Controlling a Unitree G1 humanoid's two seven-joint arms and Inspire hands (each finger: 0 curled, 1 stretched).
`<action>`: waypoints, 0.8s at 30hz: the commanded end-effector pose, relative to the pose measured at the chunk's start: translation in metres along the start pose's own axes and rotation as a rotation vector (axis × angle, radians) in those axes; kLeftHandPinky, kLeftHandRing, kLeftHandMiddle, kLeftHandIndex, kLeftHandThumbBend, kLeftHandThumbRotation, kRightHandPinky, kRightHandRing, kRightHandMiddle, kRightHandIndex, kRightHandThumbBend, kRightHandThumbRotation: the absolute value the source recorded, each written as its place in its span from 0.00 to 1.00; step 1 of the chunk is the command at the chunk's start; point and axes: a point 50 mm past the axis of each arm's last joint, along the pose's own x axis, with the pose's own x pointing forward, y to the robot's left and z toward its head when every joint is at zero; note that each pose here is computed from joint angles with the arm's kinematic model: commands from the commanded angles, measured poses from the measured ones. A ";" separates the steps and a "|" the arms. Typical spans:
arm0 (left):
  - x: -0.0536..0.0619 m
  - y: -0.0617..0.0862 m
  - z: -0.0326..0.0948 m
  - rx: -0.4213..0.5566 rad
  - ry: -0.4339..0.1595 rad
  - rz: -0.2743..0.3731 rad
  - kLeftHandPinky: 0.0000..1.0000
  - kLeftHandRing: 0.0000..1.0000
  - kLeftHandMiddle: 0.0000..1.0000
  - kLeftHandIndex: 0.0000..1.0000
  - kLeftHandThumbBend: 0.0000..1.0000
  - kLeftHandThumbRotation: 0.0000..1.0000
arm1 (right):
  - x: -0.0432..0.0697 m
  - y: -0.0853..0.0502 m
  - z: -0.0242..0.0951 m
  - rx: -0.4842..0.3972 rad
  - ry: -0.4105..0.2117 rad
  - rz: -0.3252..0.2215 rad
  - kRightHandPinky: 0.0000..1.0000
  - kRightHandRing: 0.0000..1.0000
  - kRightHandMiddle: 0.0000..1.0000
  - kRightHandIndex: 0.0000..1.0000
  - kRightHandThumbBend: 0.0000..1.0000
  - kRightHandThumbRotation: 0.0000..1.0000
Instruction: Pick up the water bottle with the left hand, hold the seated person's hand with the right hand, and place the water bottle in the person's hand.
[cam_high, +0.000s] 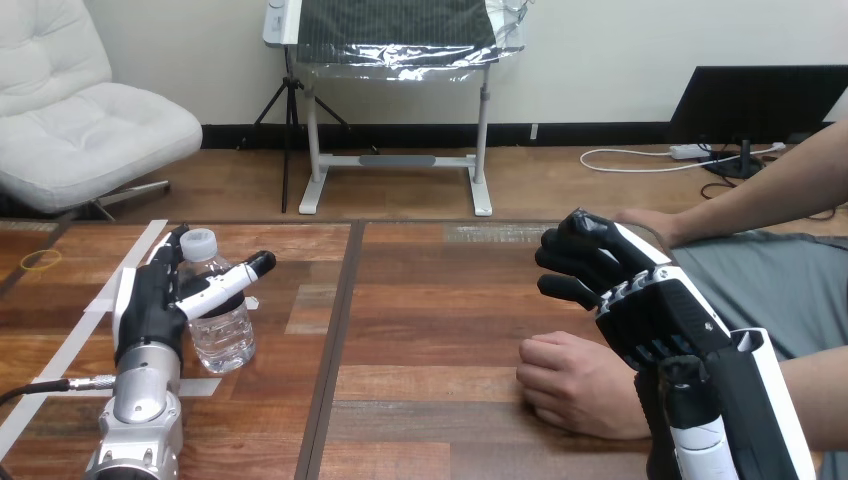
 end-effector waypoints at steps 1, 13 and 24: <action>0.012 -0.011 0.034 -0.006 -0.088 -0.032 0.82 0.92 0.93 0.93 1.00 0.25 | 0.010 -0.002 0.006 -0.004 -0.078 0.003 0.78 0.82 0.82 0.83 0.62 0.88; 0.012 -0.016 0.032 -0.001 -0.066 -0.050 0.83 0.92 0.93 0.92 1.00 0.22 | 0.010 -0.002 0.006 -0.005 -0.090 0.010 0.76 0.81 0.82 0.82 0.59 0.88; 0.012 -0.021 0.032 0.011 -0.050 -0.065 0.83 0.92 0.93 0.92 0.99 0.21 | 0.010 -0.002 0.006 -0.005 -0.091 0.007 0.76 0.81 0.82 0.82 0.60 0.88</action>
